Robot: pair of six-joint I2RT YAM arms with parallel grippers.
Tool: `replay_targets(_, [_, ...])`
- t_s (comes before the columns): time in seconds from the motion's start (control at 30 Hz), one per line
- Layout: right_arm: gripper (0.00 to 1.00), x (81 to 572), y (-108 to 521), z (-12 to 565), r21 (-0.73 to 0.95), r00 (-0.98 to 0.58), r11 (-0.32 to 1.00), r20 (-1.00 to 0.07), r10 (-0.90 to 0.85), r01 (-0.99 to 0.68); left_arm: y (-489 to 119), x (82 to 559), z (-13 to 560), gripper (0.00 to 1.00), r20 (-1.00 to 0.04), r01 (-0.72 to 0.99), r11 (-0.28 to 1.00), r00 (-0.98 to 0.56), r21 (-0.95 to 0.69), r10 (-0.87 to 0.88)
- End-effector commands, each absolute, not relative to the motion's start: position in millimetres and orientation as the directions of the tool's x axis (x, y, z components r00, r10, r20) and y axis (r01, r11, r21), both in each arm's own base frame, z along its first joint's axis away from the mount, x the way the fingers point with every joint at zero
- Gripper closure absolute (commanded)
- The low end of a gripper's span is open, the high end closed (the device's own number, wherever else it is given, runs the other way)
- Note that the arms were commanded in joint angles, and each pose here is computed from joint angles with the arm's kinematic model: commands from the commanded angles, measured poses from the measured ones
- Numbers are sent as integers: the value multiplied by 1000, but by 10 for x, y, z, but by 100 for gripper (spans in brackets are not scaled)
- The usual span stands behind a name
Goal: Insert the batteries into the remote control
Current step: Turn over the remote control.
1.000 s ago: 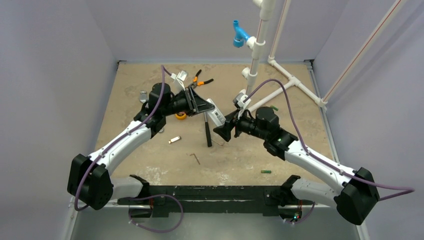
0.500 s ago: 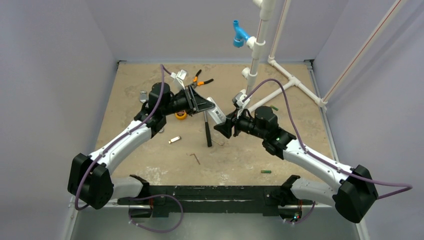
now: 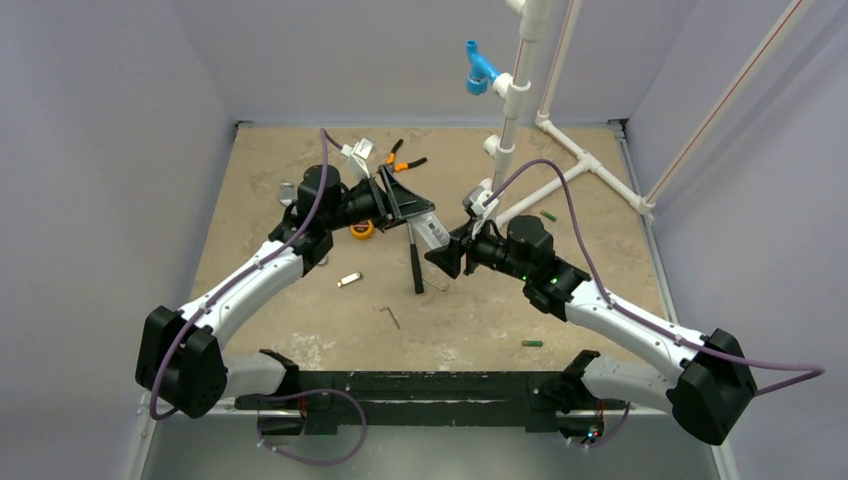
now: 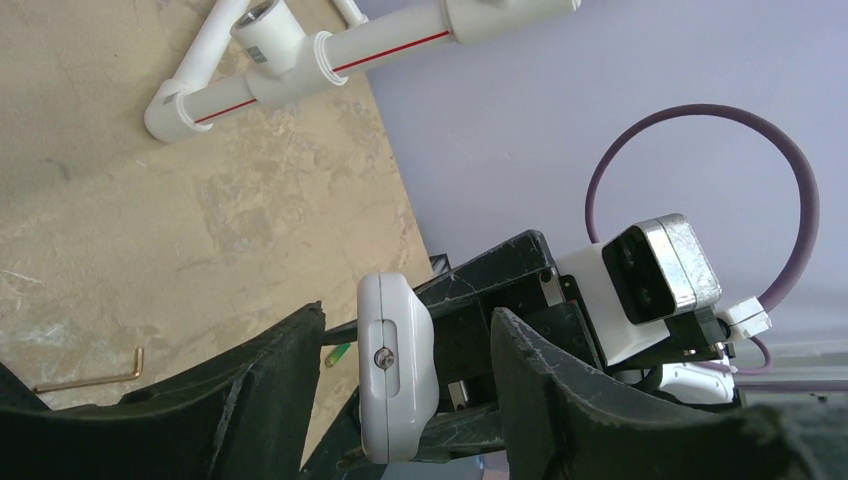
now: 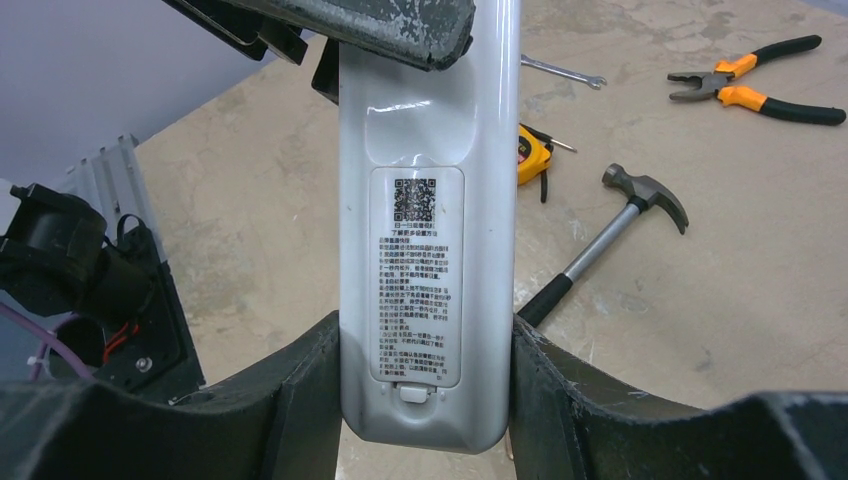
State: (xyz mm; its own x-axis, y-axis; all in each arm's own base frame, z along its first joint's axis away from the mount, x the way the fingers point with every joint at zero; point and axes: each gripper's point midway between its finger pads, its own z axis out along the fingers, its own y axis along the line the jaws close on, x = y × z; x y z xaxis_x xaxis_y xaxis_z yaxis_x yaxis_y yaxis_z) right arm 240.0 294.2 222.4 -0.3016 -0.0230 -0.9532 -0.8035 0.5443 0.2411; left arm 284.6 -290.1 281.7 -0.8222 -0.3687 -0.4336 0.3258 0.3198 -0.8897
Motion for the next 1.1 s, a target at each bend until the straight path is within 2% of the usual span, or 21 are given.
replay_targets(0.0, [100, 2423, 2950, 2456, 240, -255, 547, -966, 50, -802, -2921, 2834, 2971, 43, -460, 370, 287, -801, -883, -383])
replay_targets(0.33, [100, 2463, 2978, 2519, 298, -290, 560, -951, 106, -773, -2937, 2814, 2956, 52, -473, 381, 295, -796, -876, -377])
replay_targets(0.47, [100, 2466, 2991, 2514, 290, -284, 558, -954, 99, -777, -2935, 2806, 2954, 52, -480, 385, 302, -794, -872, -375])
replay_targets(0.53, [100, 2478, 2981, 2481, 269, -273, 570, -959, 81, -777, -2929, 2796, 2976, 46, -483, 389, 300, -791, -871, -376])
replay_targets(0.67, [100, 2516, 2894, 2423, 205, -235, 611, -971, 31, -765, -2905, 2778, 3070, 24, -501, 410, 296, -774, -862, -388])
replay_targets(0.73, [100, 2518, 2840, 2451, 168, -199, 623, -980, 19, -764, -2894, 2770, 3131, 17, -515, 427, 294, -762, -855, -393])
replay_targets(0.97, [100, 2477, 2672, 2540, -45, 1, 637, -998, -70, -770, -2858, 2717, 3307, 11, -563, 494, 270, -717, -826, -411])
replay_targets(1.07, [100, 2451, 2644, 2567, -85, 40, 635, -996, -85, -768, -2839, 2706, 3330, 10, -576, 514, 262, -698, -817, -426])
